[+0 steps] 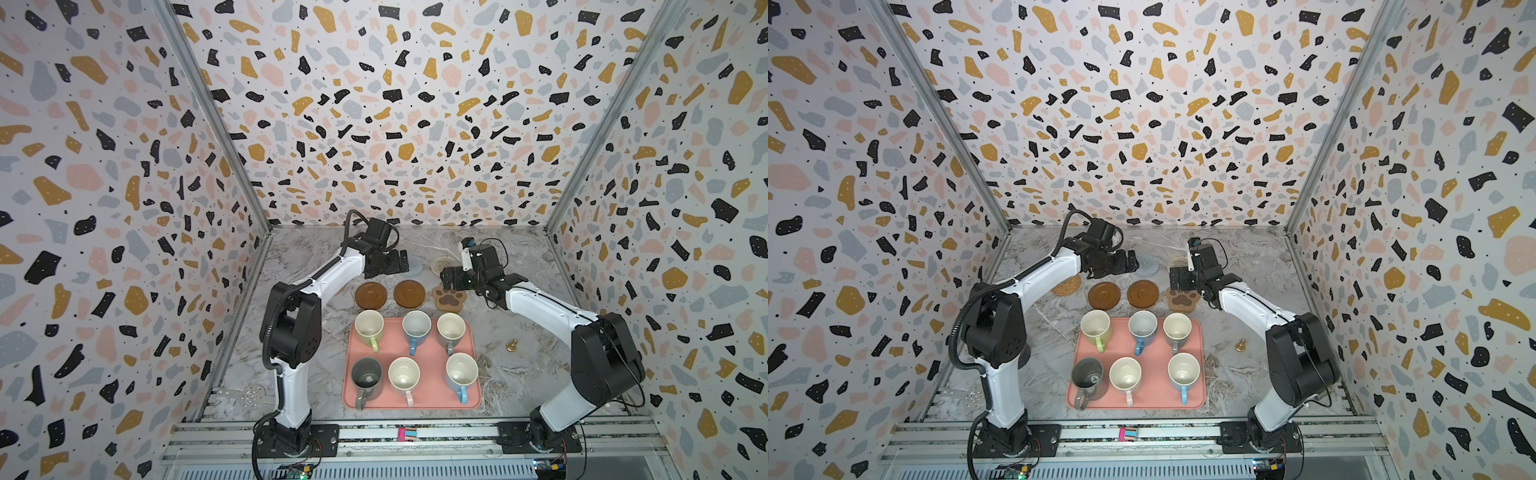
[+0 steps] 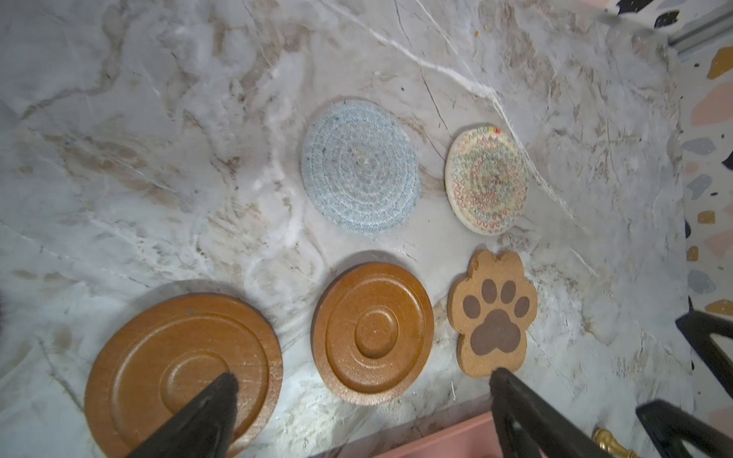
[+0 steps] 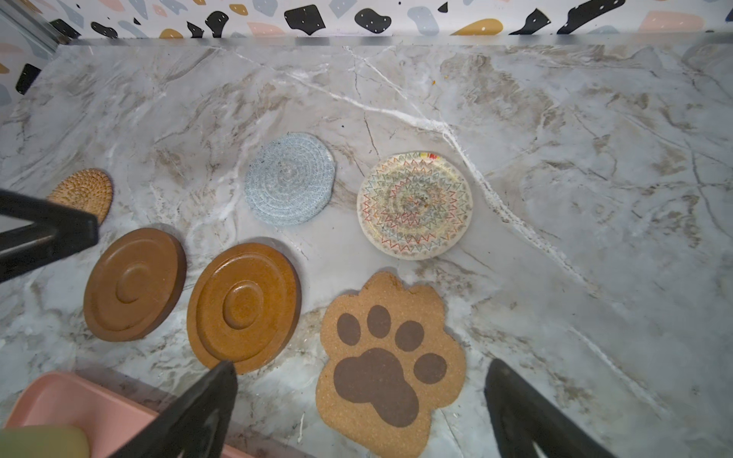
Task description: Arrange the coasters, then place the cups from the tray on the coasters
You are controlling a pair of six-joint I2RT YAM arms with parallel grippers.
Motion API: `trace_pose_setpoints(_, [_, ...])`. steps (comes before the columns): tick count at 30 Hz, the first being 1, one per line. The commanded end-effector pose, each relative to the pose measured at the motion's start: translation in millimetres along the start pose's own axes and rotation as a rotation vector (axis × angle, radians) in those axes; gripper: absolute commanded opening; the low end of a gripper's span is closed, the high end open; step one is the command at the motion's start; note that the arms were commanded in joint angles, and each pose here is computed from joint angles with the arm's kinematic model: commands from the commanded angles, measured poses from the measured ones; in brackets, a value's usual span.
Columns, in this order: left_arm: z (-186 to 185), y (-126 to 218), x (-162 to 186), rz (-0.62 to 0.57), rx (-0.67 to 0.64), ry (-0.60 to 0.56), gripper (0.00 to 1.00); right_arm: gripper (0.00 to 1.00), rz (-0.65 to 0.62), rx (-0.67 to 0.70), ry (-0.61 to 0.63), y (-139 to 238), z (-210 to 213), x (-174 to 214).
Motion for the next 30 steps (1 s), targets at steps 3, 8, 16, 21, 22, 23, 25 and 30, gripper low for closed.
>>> trace_pose_setpoints(3, [16,-8,34,0.2,-0.06,-0.023,1.0,0.99,0.037,-0.013,0.112,-4,-14,8])
trace_pose_setpoints(8, [17,-19,44,0.204,-0.037,-0.005,1.0,0.99,0.088,0.058,0.157,-26,-26,19])
trace_pose_setpoints(16, [13,-35,32,0.223,-0.007,0.009,1.0,0.99,0.109,0.074,0.16,-49,-24,6])
trace_pose_setpoints(21, [20,-43,33,0.223,-0.062,0.025,1.0,0.99,0.101,0.092,0.129,-58,-24,1])
trace_pose_setpoints(22, [21,-45,35,0.214,-0.057,0.042,1.0,0.99,0.093,0.103,0.12,-61,-26,1])
trace_pose_setpoints(23, [21,-48,37,0.203,-0.045,0.053,1.0,0.99,0.088,0.117,0.11,-62,-27,1])
trace_pose_setpoints(25, [22,-51,39,0.193,-0.027,0.069,1.0,0.99,0.094,0.15,0.08,-65,-28,-3])
trace_pose_setpoints(30, [28,-58,36,0.239,-0.038,0.025,1.0,0.99,0.092,0.16,0.048,-71,-25,-11])
Point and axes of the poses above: each gripper's point midway between its finger pads, its own y axis back along the fingers, its own z axis along the line the jaws close on, x = y × z, the point moved 8 cm from there along y, back along the fingers, and after that the axes turned 13 degrees about -y, right-handed, at the moved point
